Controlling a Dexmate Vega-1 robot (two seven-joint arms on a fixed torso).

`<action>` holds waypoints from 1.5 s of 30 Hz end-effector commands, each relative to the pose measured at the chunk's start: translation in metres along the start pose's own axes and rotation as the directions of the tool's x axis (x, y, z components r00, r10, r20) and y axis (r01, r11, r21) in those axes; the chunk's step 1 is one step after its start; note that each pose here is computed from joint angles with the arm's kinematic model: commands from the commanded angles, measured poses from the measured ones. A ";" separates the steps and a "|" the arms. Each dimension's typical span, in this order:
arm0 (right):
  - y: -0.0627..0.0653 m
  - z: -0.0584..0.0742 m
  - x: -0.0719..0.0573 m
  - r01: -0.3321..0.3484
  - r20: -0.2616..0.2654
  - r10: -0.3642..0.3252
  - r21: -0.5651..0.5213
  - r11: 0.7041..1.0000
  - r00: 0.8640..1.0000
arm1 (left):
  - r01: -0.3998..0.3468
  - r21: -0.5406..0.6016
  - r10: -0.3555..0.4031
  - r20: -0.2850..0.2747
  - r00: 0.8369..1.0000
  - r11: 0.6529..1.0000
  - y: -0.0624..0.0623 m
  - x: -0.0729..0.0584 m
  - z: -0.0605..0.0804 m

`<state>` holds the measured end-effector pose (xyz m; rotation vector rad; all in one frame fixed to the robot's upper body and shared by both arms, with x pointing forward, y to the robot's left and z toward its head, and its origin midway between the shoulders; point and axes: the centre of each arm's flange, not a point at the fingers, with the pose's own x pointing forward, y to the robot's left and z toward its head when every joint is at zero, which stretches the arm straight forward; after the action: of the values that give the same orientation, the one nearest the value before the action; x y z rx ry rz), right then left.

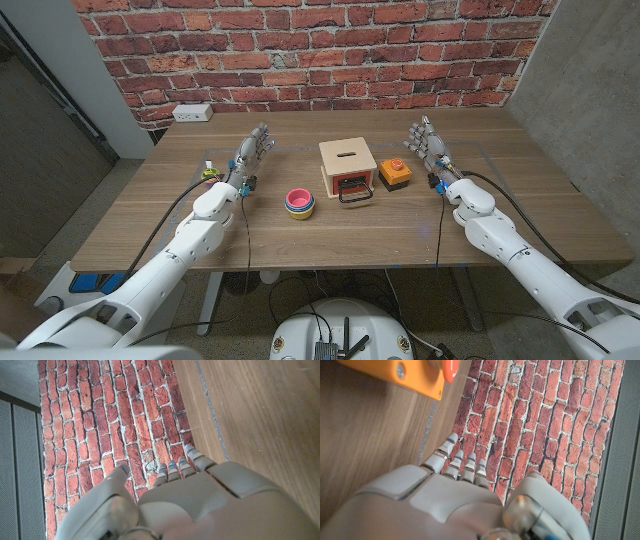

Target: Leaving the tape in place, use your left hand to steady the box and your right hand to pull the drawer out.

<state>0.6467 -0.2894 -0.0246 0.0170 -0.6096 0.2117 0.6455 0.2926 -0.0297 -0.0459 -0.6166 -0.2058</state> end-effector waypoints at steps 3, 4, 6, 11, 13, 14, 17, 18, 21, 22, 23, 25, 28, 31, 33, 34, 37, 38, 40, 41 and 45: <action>-0.001 0.007 -0.010 -0.004 0.020 0.005 -0.036 0.999 1.000 | -0.028 0.018 0.027 0.011 1.000 0.999 -0.001 -0.015 0.013; -0.001 0.007 -0.011 -0.005 0.020 0.006 -0.040 0.999 1.000 | -0.029 0.021 0.028 0.013 1.000 0.999 -0.001 -0.015 0.013; -0.002 0.007 -0.012 -0.008 0.019 0.009 -0.048 0.999 1.000 | -0.034 0.025 0.033 0.012 0.999 0.999 -0.002 -0.016 0.013; -0.002 0.006 -0.016 -0.011 0.027 0.012 -0.049 0.999 1.000 | -0.042 0.037 0.042 0.019 0.999 0.998 -0.004 -0.017 0.017; -0.002 0.006 -0.018 -0.009 0.030 0.011 -0.063 0.998 0.999 | -0.045 0.046 0.045 0.018 0.999 0.998 -0.004 -0.018 0.018; -0.002 0.006 -0.019 -0.007 0.031 0.009 -0.070 0.998 0.999 | -0.047 0.048 0.046 0.017 0.999 0.998 -0.004 -0.018 0.018; -0.002 0.007 -0.023 -0.003 0.035 0.006 -0.080 0.997 0.999 | -0.053 0.056 0.052 0.009 0.999 0.997 -0.003 -0.018 0.019; -0.002 0.008 -0.025 -0.001 0.037 0.005 -0.084 0.996 0.999 | -0.052 0.060 0.052 0.008 0.999 0.997 -0.003 -0.018 0.019; -0.001 0.009 -0.030 0.005 0.044 0.000 -0.098 0.995 0.999 | -0.056 0.060 0.056 -0.001 0.998 0.997 -0.003 -0.019 0.017; -0.001 0.009 -0.032 0.004 0.044 0.000 -0.104 0.995 0.999 | -0.055 0.059 0.055 -0.001 0.998 0.997 -0.003 -0.019 0.017; 0.000 0.010 -0.033 0.012 0.043 -0.007 -0.104 0.995 0.999 | -0.052 0.058 0.052 0.003 0.999 0.997 -0.004 -0.020 0.017; 0.001 0.011 -0.037 0.012 0.049 -0.006 -0.117 0.993 0.999 | -0.053 0.064 0.053 0.004 0.999 0.997 -0.004 -0.020 0.018; 0.002 0.014 -0.043 0.025 0.057 -0.018 -0.130 0.991 0.998 | -0.056 0.071 0.056 0.006 0.998 0.996 -0.004 -0.021 0.022; 0.004 0.018 -0.048 0.020 0.060 -0.010 -0.160 0.987 0.998 | -0.052 0.081 0.052 0.009 0.999 0.995 -0.002 -0.021 0.026; 0.005 0.020 -0.052 0.022 0.061 -0.012 -0.174 0.985 0.998 | -0.049 0.088 0.049 0.006 0.999 0.995 -0.002 -0.022 0.028; 0.006 0.021 -0.053 0.025 0.064 -0.013 -0.179 0.984 0.998 | -0.049 0.088 0.048 0.006 0.999 0.995 -0.002 -0.022 0.028; 0.008 0.023 -0.058 0.031 0.074 -0.018 -0.190 0.981 0.997 | -0.049 0.095 0.049 0.004 0.999 0.994 -0.001 -0.023 0.030; 0.008 0.024 -0.060 0.032 0.077 -0.017 -0.195 0.980 0.997 | -0.047 0.096 0.047 0.002 0.999 0.994 -0.001 -0.023 0.031; 0.010 0.026 -0.063 0.036 0.082 -0.020 -0.206 0.978 0.996 | -0.048 0.099 0.049 -0.002 0.999 0.994 0.000 -0.024 0.031; 0.011 0.026 -0.065 0.037 0.082 -0.020 -0.212 0.977 0.996 | -0.048 0.100 0.049 0.000 0.999 0.994 0.001 -0.024 0.032; 0.015 0.030 -0.069 0.038 0.090 -0.016 -0.241 0.970 0.996 | -0.040 0.117 0.041 0.001 0.999 0.992 0.002 -0.024 0.037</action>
<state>0.5899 -0.2947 -0.0385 -0.1431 -0.6949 0.1356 0.6118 0.2987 -0.0195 0.0242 -0.6238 -0.1311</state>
